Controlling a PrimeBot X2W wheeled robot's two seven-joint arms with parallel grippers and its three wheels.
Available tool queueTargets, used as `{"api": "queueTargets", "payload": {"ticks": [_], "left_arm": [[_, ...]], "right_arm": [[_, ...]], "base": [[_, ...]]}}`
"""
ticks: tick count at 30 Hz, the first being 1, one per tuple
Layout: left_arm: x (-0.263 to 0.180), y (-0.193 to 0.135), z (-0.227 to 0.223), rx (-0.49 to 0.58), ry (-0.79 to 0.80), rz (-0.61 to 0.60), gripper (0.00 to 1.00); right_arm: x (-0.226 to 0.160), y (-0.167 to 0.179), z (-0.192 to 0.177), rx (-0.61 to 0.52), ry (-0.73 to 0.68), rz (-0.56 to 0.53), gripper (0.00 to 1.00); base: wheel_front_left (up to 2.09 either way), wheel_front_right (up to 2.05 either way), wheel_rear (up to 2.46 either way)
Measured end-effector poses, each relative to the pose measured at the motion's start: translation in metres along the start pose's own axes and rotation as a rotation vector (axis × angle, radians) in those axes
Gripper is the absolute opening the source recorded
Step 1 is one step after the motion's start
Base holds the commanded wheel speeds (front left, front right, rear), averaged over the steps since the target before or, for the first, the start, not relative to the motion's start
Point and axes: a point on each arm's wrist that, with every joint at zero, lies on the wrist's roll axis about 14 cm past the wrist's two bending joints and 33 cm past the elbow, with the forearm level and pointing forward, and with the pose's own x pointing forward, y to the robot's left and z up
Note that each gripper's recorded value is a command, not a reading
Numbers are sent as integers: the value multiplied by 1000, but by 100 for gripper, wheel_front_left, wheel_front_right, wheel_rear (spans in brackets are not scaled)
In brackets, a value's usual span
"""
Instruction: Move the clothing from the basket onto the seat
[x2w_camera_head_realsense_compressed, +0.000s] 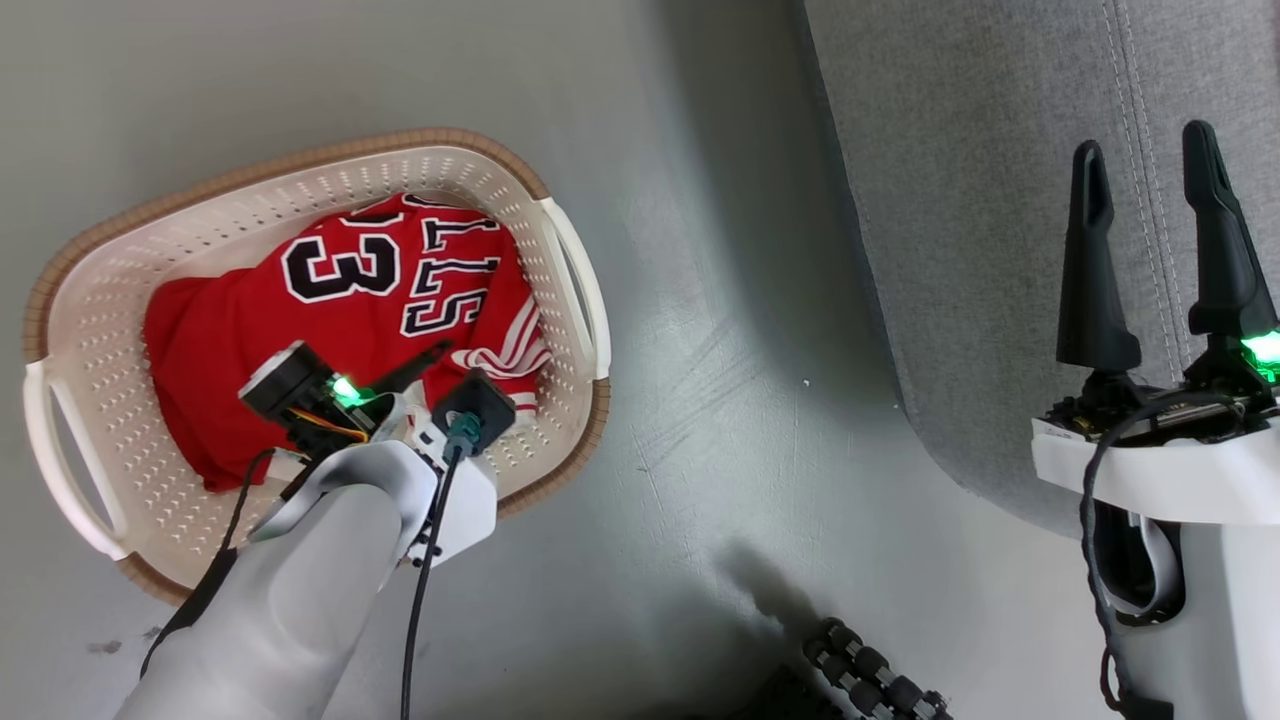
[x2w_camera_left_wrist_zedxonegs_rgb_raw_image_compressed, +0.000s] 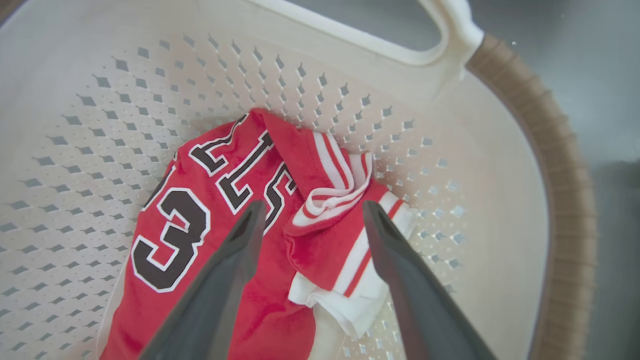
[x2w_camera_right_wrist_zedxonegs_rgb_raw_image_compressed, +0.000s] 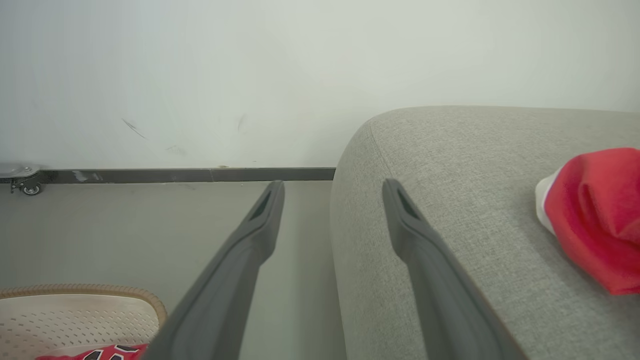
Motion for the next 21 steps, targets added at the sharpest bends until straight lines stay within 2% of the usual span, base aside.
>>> {"api": "queueTargets", "payload": {"ticks": [21], "left_arm": [[22, 4, -48, -3, 177, 27, 100]], "right_arm": [[7, -7, -12, -32, 31, -13, 100]], "base": [[0, 0, 0]]}}
